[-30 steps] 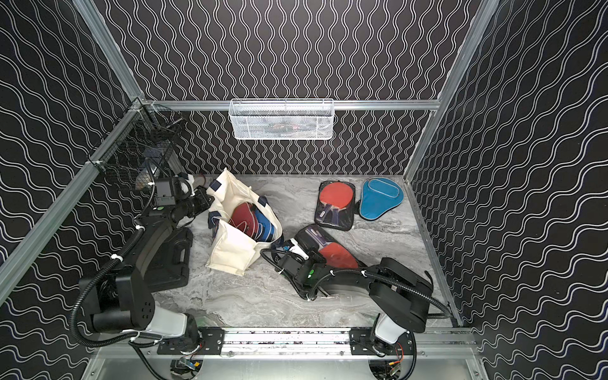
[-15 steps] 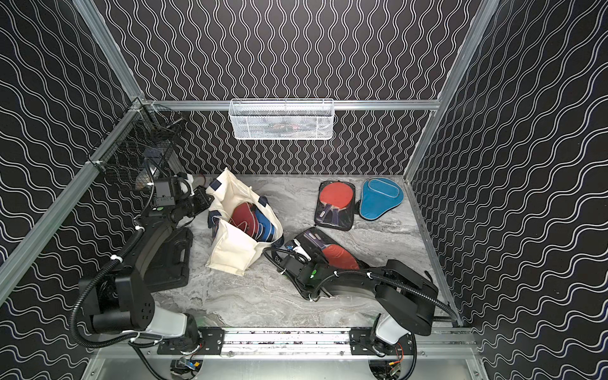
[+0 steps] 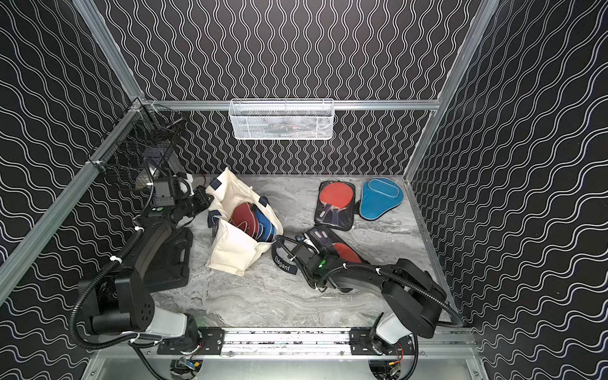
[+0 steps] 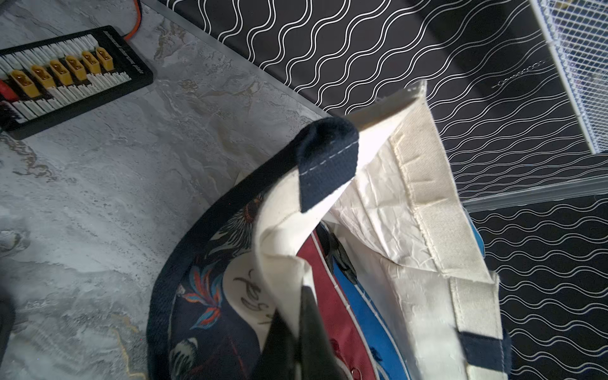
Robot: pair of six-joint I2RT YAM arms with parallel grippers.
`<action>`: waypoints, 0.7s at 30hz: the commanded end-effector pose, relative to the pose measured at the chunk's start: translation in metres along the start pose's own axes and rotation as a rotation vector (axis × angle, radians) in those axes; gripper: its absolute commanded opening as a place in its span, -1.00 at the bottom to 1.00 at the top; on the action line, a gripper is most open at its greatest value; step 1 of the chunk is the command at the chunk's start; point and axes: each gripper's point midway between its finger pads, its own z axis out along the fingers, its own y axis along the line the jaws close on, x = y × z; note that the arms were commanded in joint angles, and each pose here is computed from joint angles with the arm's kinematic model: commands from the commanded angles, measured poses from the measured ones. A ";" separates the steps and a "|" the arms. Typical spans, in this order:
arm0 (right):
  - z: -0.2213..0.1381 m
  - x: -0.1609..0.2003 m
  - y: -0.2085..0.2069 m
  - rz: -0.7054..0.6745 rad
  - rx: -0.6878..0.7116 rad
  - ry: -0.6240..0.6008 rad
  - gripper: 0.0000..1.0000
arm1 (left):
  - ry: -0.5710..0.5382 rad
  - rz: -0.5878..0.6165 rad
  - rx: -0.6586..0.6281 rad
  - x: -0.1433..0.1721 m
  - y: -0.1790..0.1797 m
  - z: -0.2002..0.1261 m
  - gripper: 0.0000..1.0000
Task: Remove the ping pong set from the canvas bag
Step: Place the ping pong set at the center of the board.
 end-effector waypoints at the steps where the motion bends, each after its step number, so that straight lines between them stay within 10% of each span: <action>1: -0.002 -0.001 0.004 0.019 -0.055 0.008 0.96 | -0.064 0.001 0.022 -0.016 -0.007 -0.004 -1.00; 14: -0.026 -0.027 0.013 0.081 -0.215 -0.007 0.96 | -0.075 0.000 0.038 -0.019 -0.012 -0.008 -1.00; 21: -0.043 -0.048 -0.018 0.369 -0.246 -0.036 0.96 | -0.079 0.002 0.047 -0.020 -0.015 -0.010 -1.00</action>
